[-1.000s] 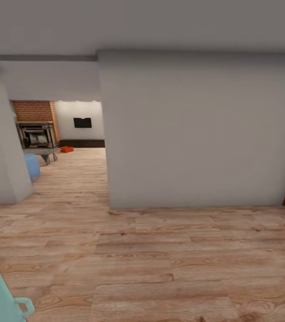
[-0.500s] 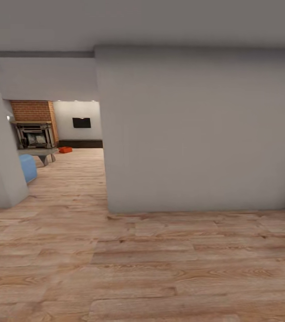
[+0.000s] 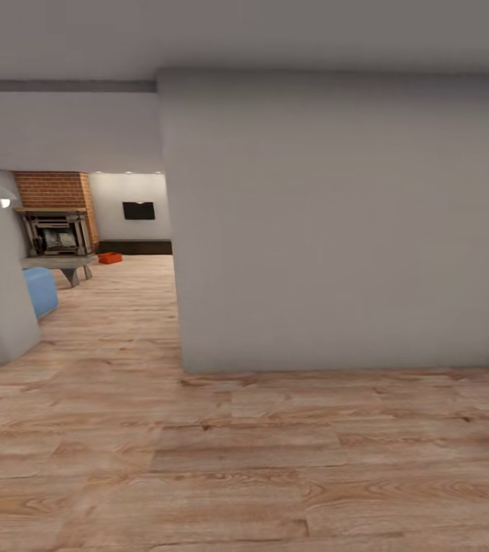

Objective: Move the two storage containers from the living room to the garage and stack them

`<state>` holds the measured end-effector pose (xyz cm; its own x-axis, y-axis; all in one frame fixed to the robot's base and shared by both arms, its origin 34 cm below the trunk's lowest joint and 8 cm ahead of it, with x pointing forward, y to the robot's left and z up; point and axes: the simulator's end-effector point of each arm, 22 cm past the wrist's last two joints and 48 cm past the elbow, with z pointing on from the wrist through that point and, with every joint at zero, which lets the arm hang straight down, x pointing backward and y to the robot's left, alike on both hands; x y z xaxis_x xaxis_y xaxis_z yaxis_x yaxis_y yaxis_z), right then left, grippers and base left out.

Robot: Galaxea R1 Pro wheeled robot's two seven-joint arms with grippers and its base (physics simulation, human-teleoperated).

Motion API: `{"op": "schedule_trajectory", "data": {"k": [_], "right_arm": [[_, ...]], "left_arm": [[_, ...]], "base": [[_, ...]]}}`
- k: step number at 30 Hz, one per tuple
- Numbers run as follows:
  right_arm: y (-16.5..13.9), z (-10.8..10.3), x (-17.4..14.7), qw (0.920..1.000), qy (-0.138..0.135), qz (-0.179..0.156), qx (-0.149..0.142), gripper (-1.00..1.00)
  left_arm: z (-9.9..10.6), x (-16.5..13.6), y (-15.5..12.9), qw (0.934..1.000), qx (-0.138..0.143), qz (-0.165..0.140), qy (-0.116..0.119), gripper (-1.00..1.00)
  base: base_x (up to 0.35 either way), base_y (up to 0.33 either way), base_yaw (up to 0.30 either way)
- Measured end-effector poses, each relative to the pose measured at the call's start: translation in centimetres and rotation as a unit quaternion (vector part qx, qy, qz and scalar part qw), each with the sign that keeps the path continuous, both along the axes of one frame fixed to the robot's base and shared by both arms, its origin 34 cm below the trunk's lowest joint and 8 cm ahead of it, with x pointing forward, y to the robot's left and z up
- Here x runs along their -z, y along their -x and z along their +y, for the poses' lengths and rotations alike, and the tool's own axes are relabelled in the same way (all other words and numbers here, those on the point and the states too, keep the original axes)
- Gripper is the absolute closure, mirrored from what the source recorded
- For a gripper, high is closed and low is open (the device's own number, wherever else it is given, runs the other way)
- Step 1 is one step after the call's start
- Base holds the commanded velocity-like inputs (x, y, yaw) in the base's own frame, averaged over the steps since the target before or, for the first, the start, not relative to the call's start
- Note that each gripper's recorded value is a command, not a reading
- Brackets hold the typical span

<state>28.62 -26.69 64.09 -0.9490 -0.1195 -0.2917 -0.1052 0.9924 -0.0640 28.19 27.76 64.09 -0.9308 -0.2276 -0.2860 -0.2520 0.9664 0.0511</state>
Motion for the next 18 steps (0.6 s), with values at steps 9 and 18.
{"op": "schedule_trajectory", "data": {"k": [9, 18], "right_arm": [[0.01, 0.08, 0.0, 1.0, -0.001, 0.0, 0.0, -1.0], [0.05, 0.2, 0.02, 1.0, -0.002, 0.001, 0.002, -1.0]], "left_arm": [[0.01, -0.01, -0.03, 1.0, 0.0, -0.001, 0.0, -1.0], [0.02, -0.02, -0.04, 1.0, 0.0, -0.002, 0.0, -1.0]], "base": [[0.323, 0.0, 0.0], [0.323, 0.0, 0.0]]}}
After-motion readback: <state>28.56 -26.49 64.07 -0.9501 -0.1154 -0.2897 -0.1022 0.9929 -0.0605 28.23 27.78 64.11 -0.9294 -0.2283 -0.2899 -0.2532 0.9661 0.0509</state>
